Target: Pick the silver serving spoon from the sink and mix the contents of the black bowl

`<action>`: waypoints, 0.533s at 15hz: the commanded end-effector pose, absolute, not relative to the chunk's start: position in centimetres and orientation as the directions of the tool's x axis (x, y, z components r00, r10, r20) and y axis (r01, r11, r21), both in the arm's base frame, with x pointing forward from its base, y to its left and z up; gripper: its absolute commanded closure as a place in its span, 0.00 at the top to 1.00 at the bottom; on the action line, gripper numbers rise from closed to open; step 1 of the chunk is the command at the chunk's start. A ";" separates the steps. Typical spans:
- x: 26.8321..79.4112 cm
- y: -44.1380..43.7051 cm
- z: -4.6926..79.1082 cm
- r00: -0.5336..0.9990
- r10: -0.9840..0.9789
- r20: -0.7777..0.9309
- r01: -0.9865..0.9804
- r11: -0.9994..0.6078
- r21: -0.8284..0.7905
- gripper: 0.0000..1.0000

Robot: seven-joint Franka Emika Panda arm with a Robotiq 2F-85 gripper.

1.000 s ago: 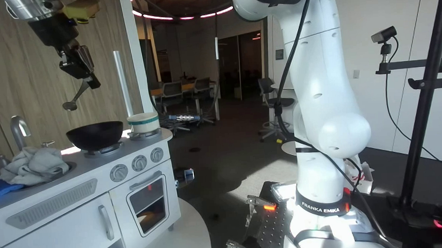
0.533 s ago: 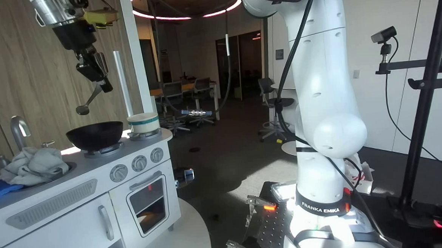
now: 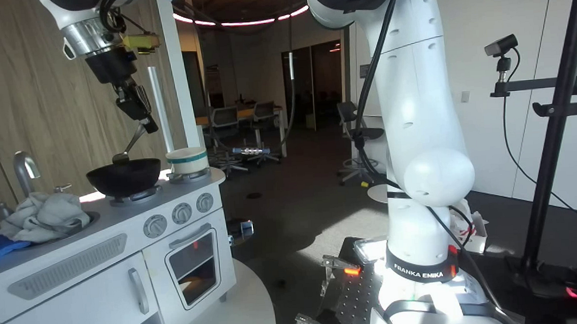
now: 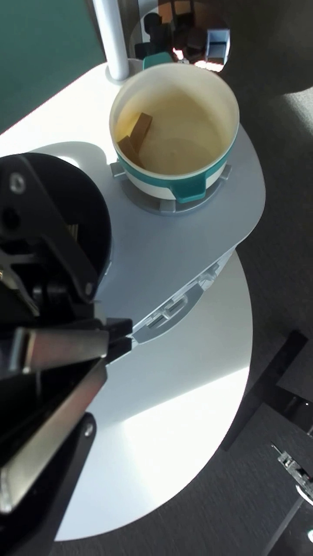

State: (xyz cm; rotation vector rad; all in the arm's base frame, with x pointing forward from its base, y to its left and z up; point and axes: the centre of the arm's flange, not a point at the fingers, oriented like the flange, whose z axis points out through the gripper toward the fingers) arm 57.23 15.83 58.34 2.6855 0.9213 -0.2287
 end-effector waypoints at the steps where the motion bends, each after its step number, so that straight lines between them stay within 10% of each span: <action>1: 56.9 14.1 60.0 0.775 0.582 -0.245 0.627 -0.758 0.182 0.01; 8: 59.2 10.0 58.3 0.751 0.603 -0.269 0.638 -0.768 0.060 0.01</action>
